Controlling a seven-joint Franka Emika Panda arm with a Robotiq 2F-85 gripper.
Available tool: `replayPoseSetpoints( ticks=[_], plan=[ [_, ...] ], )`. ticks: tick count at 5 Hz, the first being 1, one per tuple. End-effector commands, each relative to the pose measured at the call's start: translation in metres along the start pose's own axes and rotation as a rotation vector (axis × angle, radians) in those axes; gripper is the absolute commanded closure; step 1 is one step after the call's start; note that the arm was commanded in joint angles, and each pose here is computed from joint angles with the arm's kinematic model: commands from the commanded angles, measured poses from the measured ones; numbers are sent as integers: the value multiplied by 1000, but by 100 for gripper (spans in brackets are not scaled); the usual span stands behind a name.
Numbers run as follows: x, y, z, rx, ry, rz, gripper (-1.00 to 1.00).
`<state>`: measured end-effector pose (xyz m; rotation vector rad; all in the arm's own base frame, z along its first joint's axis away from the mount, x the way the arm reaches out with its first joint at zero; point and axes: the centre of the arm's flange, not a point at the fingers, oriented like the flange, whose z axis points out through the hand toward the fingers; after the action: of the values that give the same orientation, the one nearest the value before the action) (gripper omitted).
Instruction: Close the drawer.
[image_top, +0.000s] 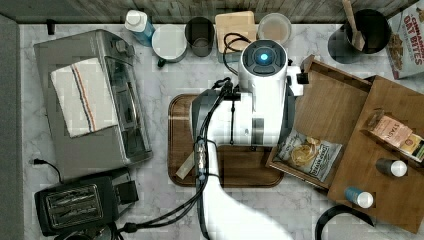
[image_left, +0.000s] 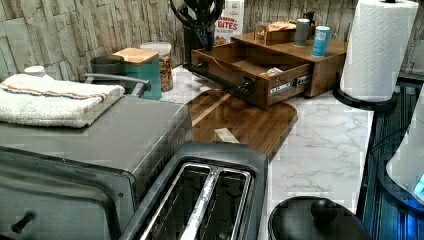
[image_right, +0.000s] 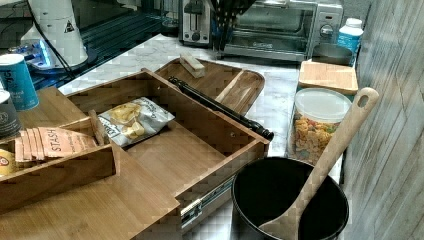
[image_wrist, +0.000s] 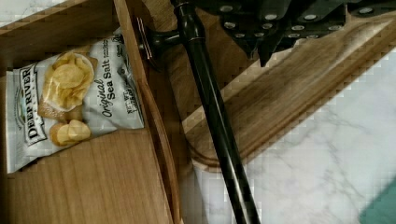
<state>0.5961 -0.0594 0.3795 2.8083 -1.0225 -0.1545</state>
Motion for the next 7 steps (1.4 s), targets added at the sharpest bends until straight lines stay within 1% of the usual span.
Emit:
replayPoseSetpoints(
  ticks=[1, 2, 3, 4, 5, 6, 7],
  plan=[
    [47, -25, -62, 92, 157, -89, 100],
    [62, -37, -49, 86, 216, -77, 100],
    [78, -45, -34, 72, 223, -71, 100],
    [91, -52, -17, 31, 203, -84, 100],
    [99, -55, 5, -20, 199, -132, 100],
    [103, -50, 22, -28, 175, -148, 100],
    [103, -40, 29, 3, 127, -145, 100]
  ],
)
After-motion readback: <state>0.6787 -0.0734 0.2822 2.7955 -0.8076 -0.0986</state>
